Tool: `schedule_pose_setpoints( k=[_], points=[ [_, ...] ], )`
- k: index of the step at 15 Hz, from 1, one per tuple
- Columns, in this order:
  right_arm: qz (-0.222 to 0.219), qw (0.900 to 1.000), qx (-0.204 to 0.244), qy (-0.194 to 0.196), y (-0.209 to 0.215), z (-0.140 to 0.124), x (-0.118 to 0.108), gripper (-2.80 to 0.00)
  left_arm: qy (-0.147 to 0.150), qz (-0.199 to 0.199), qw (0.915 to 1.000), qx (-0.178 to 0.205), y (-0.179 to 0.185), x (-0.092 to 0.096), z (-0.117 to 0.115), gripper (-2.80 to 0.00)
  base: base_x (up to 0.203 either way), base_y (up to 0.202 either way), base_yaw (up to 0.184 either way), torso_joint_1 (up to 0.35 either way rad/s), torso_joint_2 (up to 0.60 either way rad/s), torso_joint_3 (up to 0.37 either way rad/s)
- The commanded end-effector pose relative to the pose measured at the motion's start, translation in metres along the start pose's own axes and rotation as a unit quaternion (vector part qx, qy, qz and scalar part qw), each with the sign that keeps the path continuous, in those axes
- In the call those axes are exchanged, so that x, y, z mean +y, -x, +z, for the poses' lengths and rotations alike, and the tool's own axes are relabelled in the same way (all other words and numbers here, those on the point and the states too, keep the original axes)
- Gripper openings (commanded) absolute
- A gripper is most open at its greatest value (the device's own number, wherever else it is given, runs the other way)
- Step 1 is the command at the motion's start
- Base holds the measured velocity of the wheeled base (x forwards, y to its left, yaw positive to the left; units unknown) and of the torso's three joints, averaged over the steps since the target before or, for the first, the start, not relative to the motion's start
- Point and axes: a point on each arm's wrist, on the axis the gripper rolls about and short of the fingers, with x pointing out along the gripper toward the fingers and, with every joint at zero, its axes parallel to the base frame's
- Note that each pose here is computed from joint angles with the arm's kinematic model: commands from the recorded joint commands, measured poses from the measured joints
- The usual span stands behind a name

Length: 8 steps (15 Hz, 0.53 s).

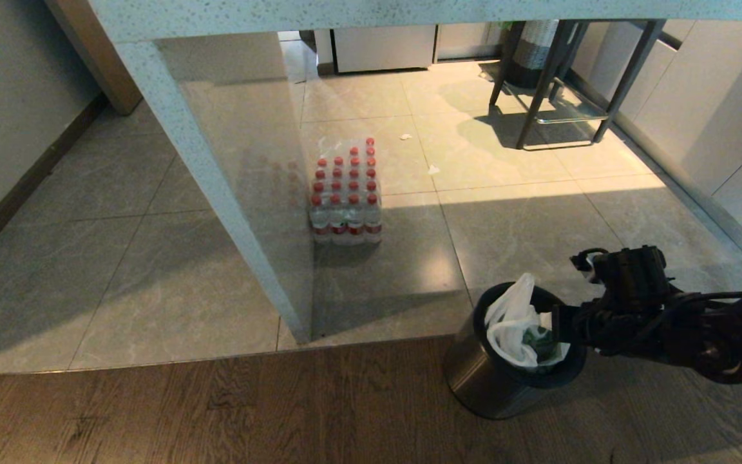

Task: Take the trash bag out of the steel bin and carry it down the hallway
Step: Place the outer trash can on the ground

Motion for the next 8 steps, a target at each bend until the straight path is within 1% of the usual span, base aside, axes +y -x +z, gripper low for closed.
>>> schedule_pose_setpoints(
  k=[1, 3, 5, 6, 7, 8],
  points=[
    [-0.022, 1.000, -0.006, -0.008, 0.001, 0.004, -0.015, 0.00, 0.000, 0.000, 1.0000, 0.000, 0.000, 0.000, 0.000, -2.80, 0.000, 0.000, 0.000, 0.000, 0.00, 0.000],
    [-0.064, 0.998, 0.008, -0.005, 0.001, 0.000, -0.030, 0.00, 0.000, 0.000, 1.0000, 0.000, 0.000, 0.000, 0.000, -2.80, 0.000, 0.000, 0.000, 0.000, 0.00, 0.000],
    [-0.064, 0.998, -0.006, -0.008, 0.014, 0.005, -0.032, 0.00, 0.000, 0.000, 1.0000, 0.000, 0.000, 0.000, 0.000, -2.80, 0.000, 0.000, 0.000, 0.000, 0.00, 0.000],
    [-0.064, 0.998, 0.003, -0.005, 0.023, -0.001, -0.034, 0.00, 0.000, 0.000, 1.0000, 0.000, 0.000, 0.000, 0.000, -2.80, 0.000, 0.000, 0.000, 0.000, 0.00, 0.000],
    [-0.069, 0.997, 0.042, 0.006, 0.027, -0.016, -0.037, 0.00, 0.000, 0.000, 1.0000, 0.000, 0.000, 0.000, 0.000, -2.80, 0.000, 0.000, 0.000, 0.000, 0.00, 0.000],
    [-0.065, 0.995, 0.072, 0.024, 0.030, -0.027, -0.032, 0.00, 0.000, 0.000, 1.0000, 0.000, 0.000, 0.000, 0.000, -2.80, 0.000, 0.000, 0.000, 0.000, 0.00, 0.000]
  ],
)
